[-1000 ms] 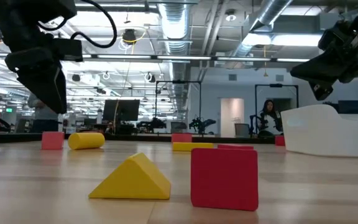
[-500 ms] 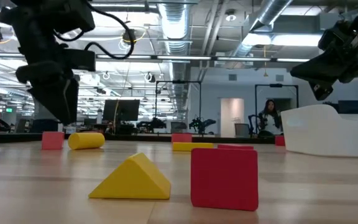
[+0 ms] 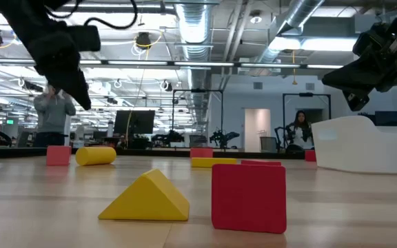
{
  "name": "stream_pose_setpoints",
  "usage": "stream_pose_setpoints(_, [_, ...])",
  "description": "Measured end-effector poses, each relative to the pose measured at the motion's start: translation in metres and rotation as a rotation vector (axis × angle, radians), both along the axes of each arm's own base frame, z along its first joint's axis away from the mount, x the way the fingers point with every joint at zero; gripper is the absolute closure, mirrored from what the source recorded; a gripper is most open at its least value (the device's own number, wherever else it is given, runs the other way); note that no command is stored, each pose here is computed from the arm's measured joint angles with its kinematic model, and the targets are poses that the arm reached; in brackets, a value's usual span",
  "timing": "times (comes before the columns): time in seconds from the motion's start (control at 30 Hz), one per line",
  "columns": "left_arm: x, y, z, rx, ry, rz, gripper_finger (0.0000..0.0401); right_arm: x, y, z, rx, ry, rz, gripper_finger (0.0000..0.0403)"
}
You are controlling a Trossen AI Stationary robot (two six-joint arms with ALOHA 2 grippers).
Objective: Sort & place blocks by color
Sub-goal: Put the bottom left orange block into the transparent bin
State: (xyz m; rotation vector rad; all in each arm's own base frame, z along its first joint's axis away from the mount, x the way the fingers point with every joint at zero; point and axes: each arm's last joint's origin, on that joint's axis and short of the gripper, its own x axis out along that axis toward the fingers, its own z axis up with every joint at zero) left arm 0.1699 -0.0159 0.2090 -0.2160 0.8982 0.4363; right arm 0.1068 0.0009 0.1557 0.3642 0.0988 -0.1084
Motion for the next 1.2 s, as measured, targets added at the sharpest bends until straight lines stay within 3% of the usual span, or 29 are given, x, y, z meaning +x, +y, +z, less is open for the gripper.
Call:
stream_pose_setpoints(0.1, [-0.006,0.0,0.005,-0.043,-0.045,0.062,0.01,0.0,0.0,0.0,0.0,0.0,0.0,0.0346])
stream_pose_setpoints(0.43, [-0.013,0.002,-0.003,-0.256,-0.044,0.435,0.01,0.0,0.0,0.0,0.0,-0.002,0.0,0.0346])
stream_pose_setpoints(0.8, [0.009,0.001,-0.033,-0.314,0.07,0.623,0.0112,0.0,0.0,0.0,0.0,-0.001,-0.001,0.0346])
stream_pose_setpoints(1.2, [0.017,-0.002,-0.057,-0.384,0.196,0.771,0.0113,0.0,0.0,0.001,0.0,-0.007,-0.002,0.0346])
